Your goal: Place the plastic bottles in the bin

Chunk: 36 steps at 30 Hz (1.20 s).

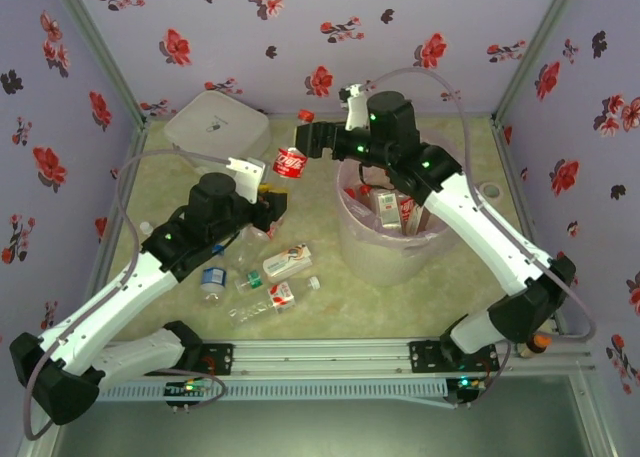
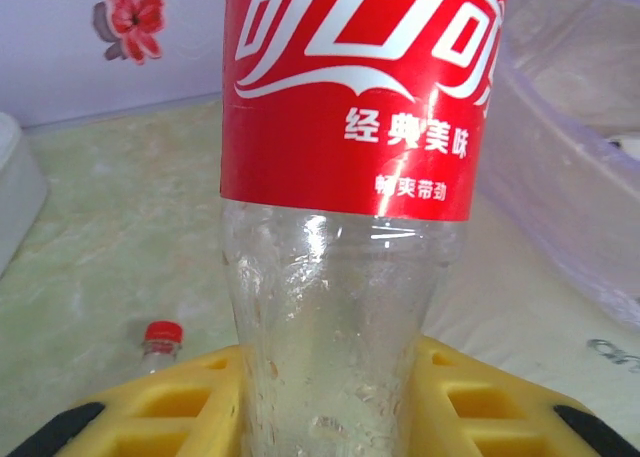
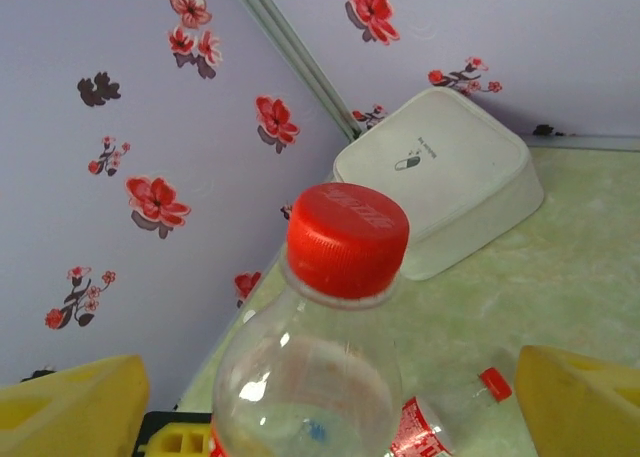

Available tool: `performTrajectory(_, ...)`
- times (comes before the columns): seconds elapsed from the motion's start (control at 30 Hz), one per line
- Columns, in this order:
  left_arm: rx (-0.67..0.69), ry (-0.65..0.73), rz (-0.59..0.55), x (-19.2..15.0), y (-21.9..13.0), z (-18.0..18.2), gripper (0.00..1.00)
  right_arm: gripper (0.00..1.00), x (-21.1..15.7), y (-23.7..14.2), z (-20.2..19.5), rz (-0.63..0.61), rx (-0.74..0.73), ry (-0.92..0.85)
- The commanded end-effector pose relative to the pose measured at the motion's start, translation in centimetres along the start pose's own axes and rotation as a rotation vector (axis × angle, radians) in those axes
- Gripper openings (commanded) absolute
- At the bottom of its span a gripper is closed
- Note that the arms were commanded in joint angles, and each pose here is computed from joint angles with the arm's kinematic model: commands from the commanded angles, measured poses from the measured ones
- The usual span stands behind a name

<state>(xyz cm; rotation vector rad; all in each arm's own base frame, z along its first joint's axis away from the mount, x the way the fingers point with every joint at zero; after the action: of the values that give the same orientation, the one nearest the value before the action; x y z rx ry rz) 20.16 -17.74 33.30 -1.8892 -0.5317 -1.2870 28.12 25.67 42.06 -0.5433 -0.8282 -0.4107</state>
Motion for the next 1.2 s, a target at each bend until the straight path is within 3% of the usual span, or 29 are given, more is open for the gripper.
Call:
performTrajectory(0.0, -0.105, 0.019, -0.054, 0.7, 0.1, -1.1, 0.28, 0.89, 1.4, -0.2, 1.6, -0.044, 0.083, -0.002)
performTrajectory(0.13, -0.129, 0.023, -0.063, 0.7, 0.2, -1.3, 0.28, 0.72, 1.1, 0.6, 1.3, -0.017, 0.085, -0.022)
performTrajectory(0.4, -0.147, 0.024, -0.037, 0.1, 0.3, -1.4, 0.36, 0.24, 1.6, 0.1, 1.6, -0.024, 0.069, -0.081)
performTrajectory(0.5, -0.142, 0.027, -0.037, -0.1, 0.2, -1.3, 0.57, 0.20, 2.7, -1.5, 2.5, -0.055, 0.068, -0.137)
performTrajectory(0.63, -0.109, 0.021, -0.027, -0.7, 0.0, -0.9, 0.85, 0.09, 4.8, -6.8, 4.3, -0.181, 0.013, -0.239)
performTrajectory(0.7, -0.078, 0.011, -0.010, -1.3, 0.2, -0.5, 0.94, 0.06, 5.7, -9.7, 5.0, -0.256, 0.000, -0.261)
performTrajectory(0.93, 0.048, -0.044, 0.067, -3.0, 1.9, 1.1, 0.98, 0.00, 6.3, -19.1, 5.1, -0.485, -0.141, -0.318)
performTrajectory(1.17, 0.211, -0.087, 0.222, -5.9, 3.7, 3.3, 0.95, 0.00, 4.4, -19.9, 2.4, -0.450, -0.314, -0.345)
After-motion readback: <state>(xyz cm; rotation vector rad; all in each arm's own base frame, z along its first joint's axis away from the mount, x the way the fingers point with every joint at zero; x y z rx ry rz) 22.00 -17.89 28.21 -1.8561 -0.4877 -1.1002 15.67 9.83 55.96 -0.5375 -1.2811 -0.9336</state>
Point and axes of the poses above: each hand's point on the last joint's axis, 136 mm out from that joint toward the fingers, its own y axis out along the fingers, its own z axis along the line the jaws close on, x = y × z, the point moved 9 cm from there along -y, back along the fingers, and after that the axes turned 1 degree about y, right-handed, at the moved point
